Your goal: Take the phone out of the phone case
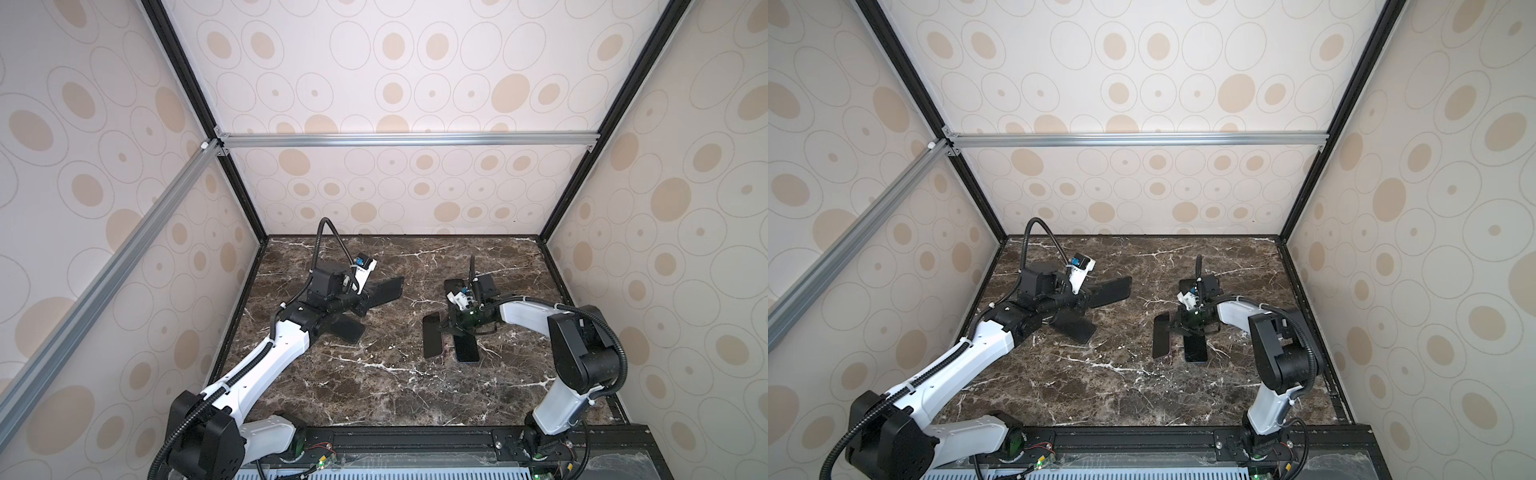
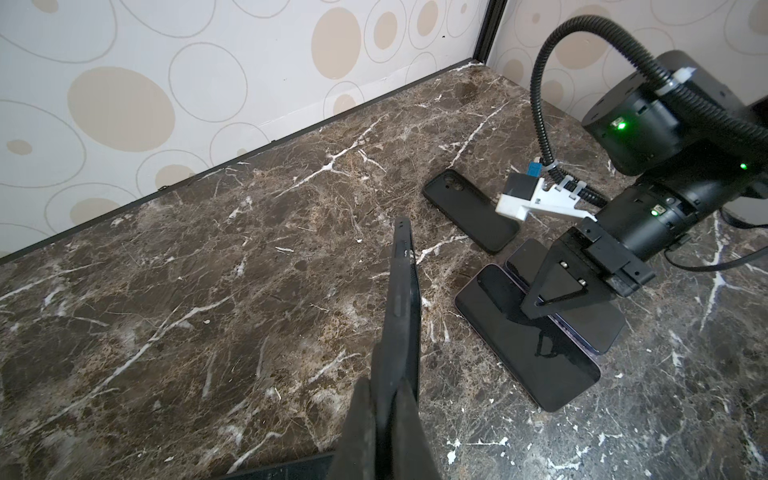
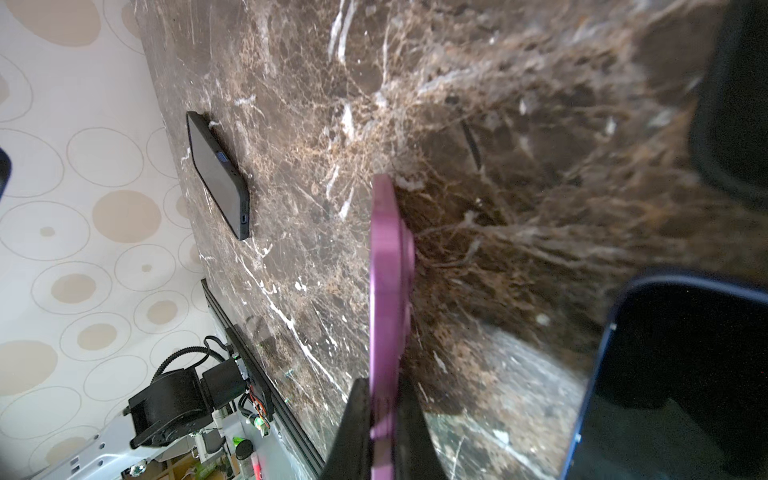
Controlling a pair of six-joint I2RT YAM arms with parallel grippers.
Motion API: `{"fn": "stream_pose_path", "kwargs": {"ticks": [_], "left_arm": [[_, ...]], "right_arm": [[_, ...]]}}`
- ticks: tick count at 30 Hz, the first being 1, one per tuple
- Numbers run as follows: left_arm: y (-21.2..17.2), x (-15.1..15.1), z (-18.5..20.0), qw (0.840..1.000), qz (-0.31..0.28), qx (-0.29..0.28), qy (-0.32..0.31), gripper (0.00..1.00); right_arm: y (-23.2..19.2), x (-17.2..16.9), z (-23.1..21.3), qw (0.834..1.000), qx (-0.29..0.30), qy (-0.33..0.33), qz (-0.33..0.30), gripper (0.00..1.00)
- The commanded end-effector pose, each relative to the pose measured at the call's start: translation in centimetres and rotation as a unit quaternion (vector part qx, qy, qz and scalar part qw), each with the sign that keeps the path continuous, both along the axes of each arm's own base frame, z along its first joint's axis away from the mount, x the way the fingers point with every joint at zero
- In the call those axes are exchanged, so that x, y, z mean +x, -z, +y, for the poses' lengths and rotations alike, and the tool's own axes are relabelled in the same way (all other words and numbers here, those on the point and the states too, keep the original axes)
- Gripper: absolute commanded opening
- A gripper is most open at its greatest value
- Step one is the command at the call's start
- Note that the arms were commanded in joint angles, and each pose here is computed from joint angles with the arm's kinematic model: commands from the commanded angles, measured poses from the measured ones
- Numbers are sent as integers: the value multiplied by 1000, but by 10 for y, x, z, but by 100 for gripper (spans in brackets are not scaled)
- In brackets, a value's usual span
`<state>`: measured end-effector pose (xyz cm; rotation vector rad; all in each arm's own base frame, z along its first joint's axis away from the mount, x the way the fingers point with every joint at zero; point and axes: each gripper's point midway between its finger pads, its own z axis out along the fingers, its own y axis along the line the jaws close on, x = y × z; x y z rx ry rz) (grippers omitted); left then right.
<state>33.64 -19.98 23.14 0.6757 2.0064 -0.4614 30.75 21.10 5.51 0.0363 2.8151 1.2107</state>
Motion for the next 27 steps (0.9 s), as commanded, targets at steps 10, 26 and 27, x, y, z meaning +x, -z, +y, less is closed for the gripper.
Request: {"fn": "stream_pose_path", "kwargs": {"ticks": [10, 26, 27], "left_arm": [[-7, -2, -1, 1000, -7, -13, 3, 0], [-3, -3, 0, 1000, -3, -13, 3, 0], [-4, -3, 0, 1000, -4, -14, 4, 0]], "right_arm": [[9, -22, 0, 1000, 18, -10, 23, 11], [14, -11, -15, 1000, -10, -2, 12, 31], [13, -10, -15, 1000, -10, -2, 10, 31]]}}
